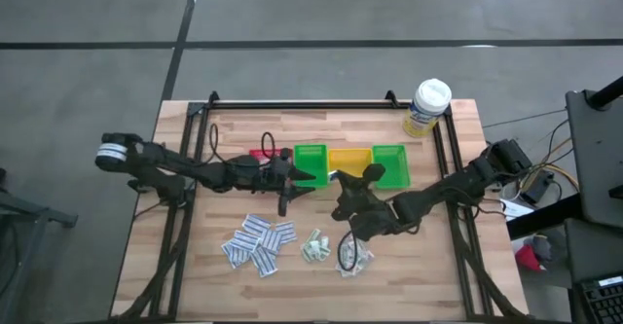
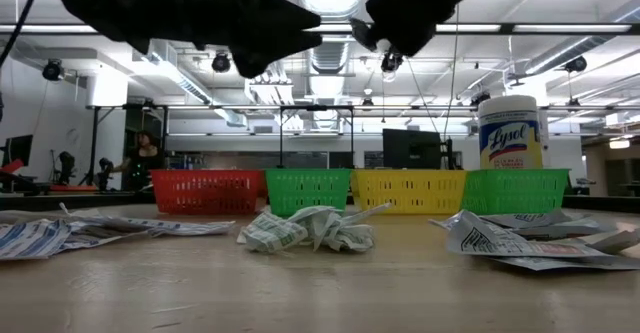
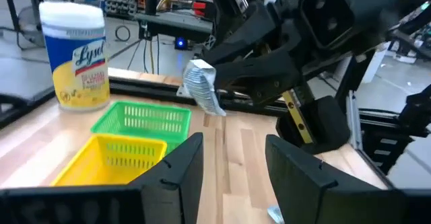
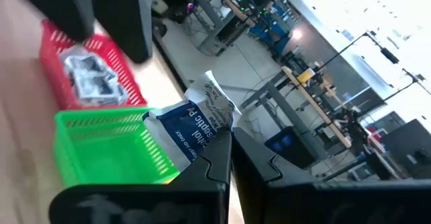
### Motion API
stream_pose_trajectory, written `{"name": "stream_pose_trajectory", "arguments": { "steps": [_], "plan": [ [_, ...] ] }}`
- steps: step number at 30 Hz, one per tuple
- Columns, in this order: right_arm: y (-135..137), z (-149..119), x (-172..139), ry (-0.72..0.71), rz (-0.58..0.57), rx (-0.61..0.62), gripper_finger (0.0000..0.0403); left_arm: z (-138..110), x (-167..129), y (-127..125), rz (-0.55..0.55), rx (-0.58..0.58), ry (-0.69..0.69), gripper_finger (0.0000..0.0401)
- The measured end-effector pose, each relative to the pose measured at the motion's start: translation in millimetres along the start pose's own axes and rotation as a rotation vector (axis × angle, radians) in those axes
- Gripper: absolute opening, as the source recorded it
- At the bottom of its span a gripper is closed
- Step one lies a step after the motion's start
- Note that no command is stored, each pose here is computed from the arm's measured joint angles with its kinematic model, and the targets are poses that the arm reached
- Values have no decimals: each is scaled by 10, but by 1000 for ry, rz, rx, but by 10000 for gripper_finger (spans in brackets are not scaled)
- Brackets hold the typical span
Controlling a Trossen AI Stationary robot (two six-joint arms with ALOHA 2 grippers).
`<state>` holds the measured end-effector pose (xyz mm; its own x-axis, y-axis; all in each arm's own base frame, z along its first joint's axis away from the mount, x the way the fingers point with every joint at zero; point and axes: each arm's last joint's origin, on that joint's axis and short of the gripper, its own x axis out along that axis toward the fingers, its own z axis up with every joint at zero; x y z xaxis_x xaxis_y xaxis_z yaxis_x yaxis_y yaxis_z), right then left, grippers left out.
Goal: Pick & Place First Aid Supplies
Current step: Put the alcohol pad into the red basket
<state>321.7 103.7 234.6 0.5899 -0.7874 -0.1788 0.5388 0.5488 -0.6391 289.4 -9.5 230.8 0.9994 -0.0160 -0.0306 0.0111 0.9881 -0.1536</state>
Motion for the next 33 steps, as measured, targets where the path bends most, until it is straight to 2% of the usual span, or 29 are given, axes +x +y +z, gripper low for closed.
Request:
{"name": "stream_pose_trajectory", "arguments": {
  "steps": [8, 12, 19, 25, 33],
  "plan": [
    [-42, 54, 13, 5, -54, -61, 8, 76, 269, -15, 5, 72, -11, 153],
    [-38, 42, 14, 7, -54, -79, 8, 124, 327, -6, 55, 70, -31, 154],
    [-44, 32, 14, 14, -84, -108, 8, 211, 339, 4, 119, 26, -69, 153],
    [-47, 41, 12, 13, -85, -113, 8, 177, 342, 36, 187, -30, -36, 154],
    [-46, 47, 7, 10, -85, -104, 8, 186, 345, 60, 200, -54, -40, 154]
  ]
}}
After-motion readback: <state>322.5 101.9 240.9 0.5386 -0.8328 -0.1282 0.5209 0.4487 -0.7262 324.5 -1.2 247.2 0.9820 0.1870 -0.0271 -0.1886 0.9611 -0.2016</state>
